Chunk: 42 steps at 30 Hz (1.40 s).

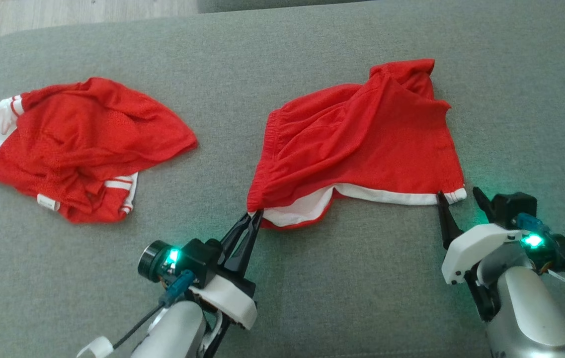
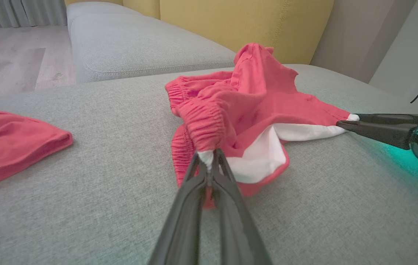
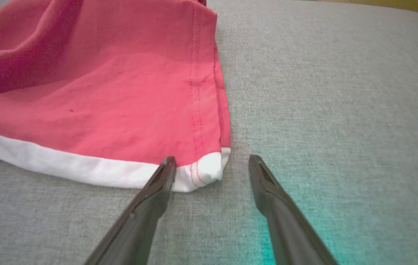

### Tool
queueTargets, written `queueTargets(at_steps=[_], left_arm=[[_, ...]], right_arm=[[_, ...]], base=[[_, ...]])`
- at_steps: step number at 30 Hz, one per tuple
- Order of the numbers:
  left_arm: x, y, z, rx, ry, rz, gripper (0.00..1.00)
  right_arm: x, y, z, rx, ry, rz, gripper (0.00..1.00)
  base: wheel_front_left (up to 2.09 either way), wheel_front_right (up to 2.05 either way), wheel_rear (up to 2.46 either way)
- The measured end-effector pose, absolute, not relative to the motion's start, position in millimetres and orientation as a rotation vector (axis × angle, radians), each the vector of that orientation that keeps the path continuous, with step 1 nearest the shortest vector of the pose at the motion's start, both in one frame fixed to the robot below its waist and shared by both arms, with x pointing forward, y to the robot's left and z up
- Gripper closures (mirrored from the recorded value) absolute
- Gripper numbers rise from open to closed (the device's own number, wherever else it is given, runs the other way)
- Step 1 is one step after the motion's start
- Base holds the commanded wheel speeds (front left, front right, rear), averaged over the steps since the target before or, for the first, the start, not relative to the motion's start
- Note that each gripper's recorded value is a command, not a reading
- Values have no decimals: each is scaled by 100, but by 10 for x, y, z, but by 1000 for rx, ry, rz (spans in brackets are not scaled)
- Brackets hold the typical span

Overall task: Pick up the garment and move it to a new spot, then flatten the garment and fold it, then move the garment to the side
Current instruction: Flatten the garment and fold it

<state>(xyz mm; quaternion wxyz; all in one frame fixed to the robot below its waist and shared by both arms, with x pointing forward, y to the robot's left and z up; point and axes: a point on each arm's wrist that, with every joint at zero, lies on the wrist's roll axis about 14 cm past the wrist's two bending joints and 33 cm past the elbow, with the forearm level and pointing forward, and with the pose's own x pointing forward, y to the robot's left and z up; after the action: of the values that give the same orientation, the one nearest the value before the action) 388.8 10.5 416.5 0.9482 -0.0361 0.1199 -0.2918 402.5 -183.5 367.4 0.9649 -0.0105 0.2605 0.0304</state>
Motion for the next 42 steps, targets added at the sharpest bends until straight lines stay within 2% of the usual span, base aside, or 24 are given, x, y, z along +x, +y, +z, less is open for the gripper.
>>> queueTargets(at_steps=[1,2,10,17,23,30,38,42], left_arm=[[3889,103,4168,-74,243,-594,100],[3889,102,4169,-74,242,-595,100],[3905,113,4212,-76,232,-590,100],[3964,173,4354,-33,183,-596,100],[4091,190,4631,-4,110,-605,100],[4296,166,5312,75,-51,-652,100],[4482,98,6560,200,-303,-681,100],[4446,62,7002,245,-383,-688,100]], right_arm=[[4027,-1832,3673,-25,528,64,57],[4026,-1822,3667,-30,533,68,100],[4032,-1899,3739,-41,514,47,100],[4118,-2092,4123,-27,387,-14,100],[4190,-2072,4485,20,278,-6,100],[4256,-2133,5125,46,118,28,100],[4397,-2170,6418,7,-185,72,100],[4320,-2202,6798,-18,-263,71,100]], base=[[0,0,0],[0,0,0],[0,0,0],[0,0,0],[0,0,0],[0,0,0],[0,0,0],[0,0,0]])
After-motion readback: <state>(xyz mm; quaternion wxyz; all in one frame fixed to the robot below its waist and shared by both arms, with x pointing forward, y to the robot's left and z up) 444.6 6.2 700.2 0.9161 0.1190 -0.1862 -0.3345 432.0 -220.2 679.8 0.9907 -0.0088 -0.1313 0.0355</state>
